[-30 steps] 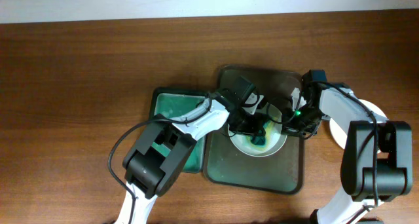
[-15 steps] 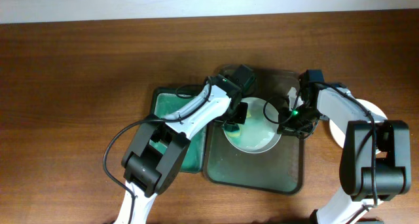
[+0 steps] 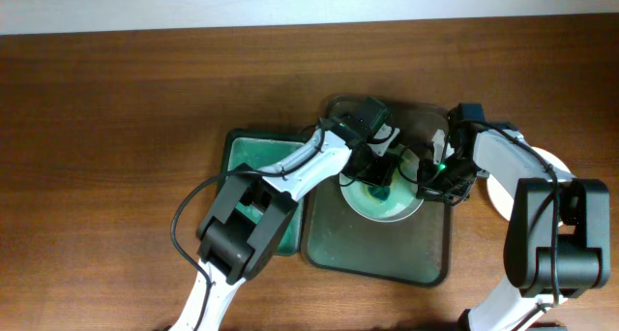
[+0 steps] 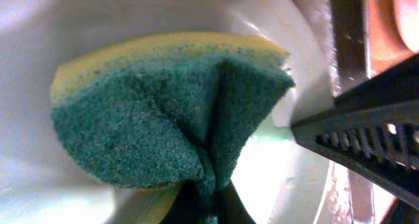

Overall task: Clean dirty plates on tray and stack at the side
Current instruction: 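Scrub the stained plate held by right gripper with sponge in left gripper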

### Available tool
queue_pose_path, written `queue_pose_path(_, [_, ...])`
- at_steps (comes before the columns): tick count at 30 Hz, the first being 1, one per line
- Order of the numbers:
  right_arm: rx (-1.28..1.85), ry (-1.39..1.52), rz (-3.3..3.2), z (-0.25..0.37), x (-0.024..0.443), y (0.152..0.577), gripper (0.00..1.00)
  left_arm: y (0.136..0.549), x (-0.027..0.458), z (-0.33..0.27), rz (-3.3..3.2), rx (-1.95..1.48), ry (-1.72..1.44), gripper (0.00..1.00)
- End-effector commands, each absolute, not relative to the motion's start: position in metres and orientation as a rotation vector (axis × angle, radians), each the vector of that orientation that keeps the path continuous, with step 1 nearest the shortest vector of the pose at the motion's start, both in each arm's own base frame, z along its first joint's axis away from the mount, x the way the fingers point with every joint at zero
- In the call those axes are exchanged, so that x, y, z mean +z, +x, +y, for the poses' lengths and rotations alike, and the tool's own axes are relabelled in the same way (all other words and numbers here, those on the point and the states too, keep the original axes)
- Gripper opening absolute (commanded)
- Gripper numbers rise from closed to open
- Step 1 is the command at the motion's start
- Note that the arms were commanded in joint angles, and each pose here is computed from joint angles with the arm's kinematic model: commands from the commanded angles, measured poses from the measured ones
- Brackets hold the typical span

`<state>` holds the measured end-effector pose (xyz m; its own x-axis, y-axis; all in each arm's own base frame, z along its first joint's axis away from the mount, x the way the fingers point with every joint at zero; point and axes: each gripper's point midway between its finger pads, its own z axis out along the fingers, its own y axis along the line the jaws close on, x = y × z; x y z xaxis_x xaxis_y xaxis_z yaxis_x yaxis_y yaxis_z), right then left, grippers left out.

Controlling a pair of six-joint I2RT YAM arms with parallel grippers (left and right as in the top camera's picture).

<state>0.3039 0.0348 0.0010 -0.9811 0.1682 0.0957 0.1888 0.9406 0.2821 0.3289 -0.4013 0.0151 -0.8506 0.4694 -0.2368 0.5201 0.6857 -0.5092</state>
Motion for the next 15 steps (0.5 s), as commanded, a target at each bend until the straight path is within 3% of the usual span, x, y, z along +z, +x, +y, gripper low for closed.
queue_pose_path(1, [-0.421,-0.250,-3.007,0.036,-0.008,0.299,0.09,0.295,0.006,-0.427,2.725,-1.062,1.066,0.00])
queue_pose_path(6, [-0.421,-0.250,-3.006,0.036,-0.008,0.299,0.09,0.283,0.009,-0.427,2.700,-1.114,1.156,0.00])
queue_pose_path(11, [-0.421,-0.250,-3.004,0.036,-0.008,0.298,0.08,0.298,0.004,-0.406,2.771,-1.054,1.080,0.00])
queue_pose_path(15, [-0.421,-0.250,-3.003,0.036,-0.008,0.298,0.08,0.346,-0.023,-0.332,2.962,-0.339,0.760,0.00])
